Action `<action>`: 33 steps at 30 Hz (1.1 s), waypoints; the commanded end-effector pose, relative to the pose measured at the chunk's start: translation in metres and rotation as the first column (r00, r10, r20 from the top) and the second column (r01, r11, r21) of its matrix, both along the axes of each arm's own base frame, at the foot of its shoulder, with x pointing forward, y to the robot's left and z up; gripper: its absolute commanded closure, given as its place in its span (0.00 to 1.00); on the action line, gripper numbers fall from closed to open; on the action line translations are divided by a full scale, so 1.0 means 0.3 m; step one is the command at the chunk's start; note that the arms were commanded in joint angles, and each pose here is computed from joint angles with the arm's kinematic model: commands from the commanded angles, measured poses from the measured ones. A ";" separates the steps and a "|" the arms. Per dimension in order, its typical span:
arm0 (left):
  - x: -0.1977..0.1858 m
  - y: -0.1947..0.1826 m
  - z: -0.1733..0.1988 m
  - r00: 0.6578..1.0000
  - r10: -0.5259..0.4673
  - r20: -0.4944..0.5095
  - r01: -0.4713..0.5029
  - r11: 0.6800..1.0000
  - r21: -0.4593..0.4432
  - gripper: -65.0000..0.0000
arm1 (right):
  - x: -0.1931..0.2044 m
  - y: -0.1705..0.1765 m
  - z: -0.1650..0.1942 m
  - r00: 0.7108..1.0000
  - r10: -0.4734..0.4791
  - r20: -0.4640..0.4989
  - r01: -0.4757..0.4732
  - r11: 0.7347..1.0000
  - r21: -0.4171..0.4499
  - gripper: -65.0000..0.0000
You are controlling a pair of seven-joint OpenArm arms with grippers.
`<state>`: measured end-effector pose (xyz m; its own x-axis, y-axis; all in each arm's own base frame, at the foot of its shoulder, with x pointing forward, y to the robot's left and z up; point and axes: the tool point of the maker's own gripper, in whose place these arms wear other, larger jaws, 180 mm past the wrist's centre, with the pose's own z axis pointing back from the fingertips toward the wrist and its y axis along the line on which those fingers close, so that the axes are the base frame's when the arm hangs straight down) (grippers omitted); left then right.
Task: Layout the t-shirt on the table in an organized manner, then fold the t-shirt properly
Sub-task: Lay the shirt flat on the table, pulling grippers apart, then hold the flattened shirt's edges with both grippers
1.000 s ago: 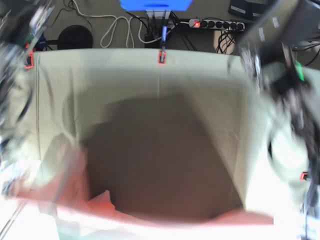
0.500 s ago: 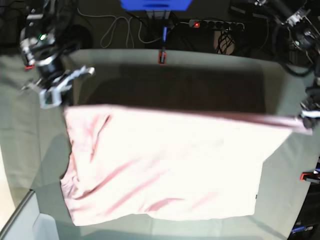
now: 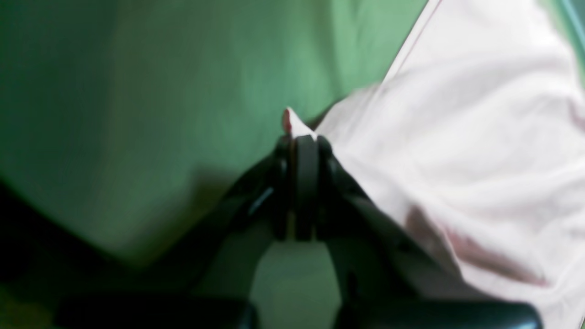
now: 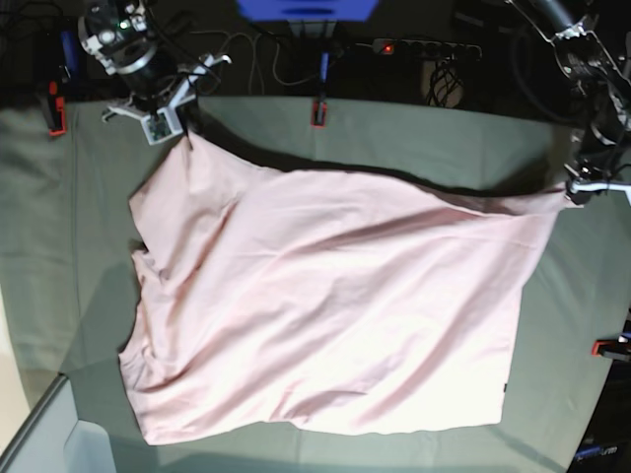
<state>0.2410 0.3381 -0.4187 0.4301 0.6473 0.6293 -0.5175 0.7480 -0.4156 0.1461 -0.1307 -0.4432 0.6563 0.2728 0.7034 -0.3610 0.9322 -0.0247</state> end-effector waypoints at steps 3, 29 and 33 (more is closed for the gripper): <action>0.034 -0.007 0.016 0.999 -0.021 0.031 0.020 1.000 0.005 0.99 | -0.031 0.000 0.030 1.000 0.008 0.014 -0.008 1.000 0.005 0.81; 0.043 0.009 0.033 0.999 -0.018 0.041 0.017 1.000 0.024 1.00 | 0.530 -0.364 0.012 0.951 -0.254 0.177 0.267 0.962 -0.051 0.36; 0.046 0.010 0.035 0.999 -0.018 0.043 0.017 1.000 0.025 1.00 | 0.518 -0.369 -0.019 0.953 -0.263 0.151 0.273 0.961 -0.052 0.42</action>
<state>0.2467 0.3325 -0.4231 0.4421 0.6439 0.6244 -0.5046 0.7541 -0.4204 0.2895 -0.2381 -0.4630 0.6511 0.1480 0.7444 -0.0895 0.9889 -0.1183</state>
